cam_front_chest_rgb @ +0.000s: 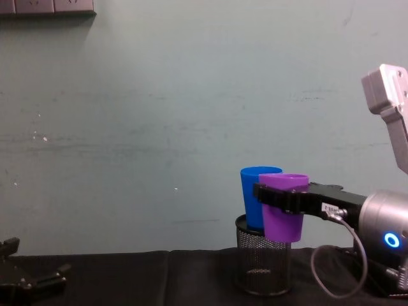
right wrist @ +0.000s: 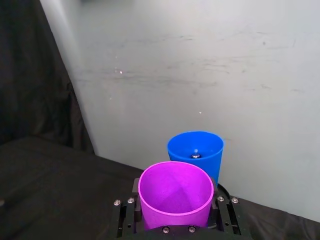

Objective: Pick up one cup with a gripper and tap it against the other cup.

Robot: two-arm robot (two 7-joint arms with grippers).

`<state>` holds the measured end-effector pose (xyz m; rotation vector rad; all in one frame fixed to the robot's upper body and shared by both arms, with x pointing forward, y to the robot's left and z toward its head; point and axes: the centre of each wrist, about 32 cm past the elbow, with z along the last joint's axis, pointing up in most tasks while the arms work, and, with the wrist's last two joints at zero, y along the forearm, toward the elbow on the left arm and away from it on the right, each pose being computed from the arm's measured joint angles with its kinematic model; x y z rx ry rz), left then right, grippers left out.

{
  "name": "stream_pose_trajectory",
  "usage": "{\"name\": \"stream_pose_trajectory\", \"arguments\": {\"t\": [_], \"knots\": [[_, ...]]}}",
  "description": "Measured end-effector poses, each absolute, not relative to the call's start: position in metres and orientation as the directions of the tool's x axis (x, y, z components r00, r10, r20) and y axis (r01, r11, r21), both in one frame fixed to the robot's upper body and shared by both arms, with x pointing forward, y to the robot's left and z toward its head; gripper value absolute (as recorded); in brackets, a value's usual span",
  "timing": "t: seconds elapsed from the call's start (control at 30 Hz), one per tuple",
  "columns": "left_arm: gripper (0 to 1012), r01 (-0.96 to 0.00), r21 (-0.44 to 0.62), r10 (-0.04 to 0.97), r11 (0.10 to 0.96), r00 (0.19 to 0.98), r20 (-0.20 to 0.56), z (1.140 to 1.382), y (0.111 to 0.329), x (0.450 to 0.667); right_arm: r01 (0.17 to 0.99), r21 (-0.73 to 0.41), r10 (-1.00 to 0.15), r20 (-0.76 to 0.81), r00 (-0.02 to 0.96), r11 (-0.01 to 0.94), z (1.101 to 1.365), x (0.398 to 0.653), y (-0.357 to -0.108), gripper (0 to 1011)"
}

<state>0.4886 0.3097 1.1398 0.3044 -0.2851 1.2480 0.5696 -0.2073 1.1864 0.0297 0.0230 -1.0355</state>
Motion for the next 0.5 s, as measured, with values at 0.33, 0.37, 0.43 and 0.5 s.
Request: {"name": "stream_pose_trajectory", "arguments": {"t": [0.33,0.37,0.43,0.5], "knots": [[1000,-0.955,0.07,0.88,0.287,0.292,0.374,1.1398,0.3097,0.4886,0.857,0.001,-0.855,-0.074,0.514,0.515,1.1849,0.5783,-0.2008,733],[1000,-0.955,0.07,0.88,0.287,0.292,0.374,1.1398,0.3097,0.4886,0.857,-0.002,-0.855,-0.078,0.514,0.515,1.1846,0.5792,-0.2002,733],[1000,-0.955,0.07,0.88,0.287,0.292,0.374,1.1398,0.3097,0.4886,0.857,-0.003,-0.854,-0.081,0.513,0.515,1.1846,0.5798,-0.1997,733],[1000,-0.955,0.07,0.88,0.287,0.292,0.374,1.1398,0.3097,0.4886,0.857,-0.006,-0.854,-0.082,0.513,0.516,1.1847,0.5804,-0.1991,733]]}}
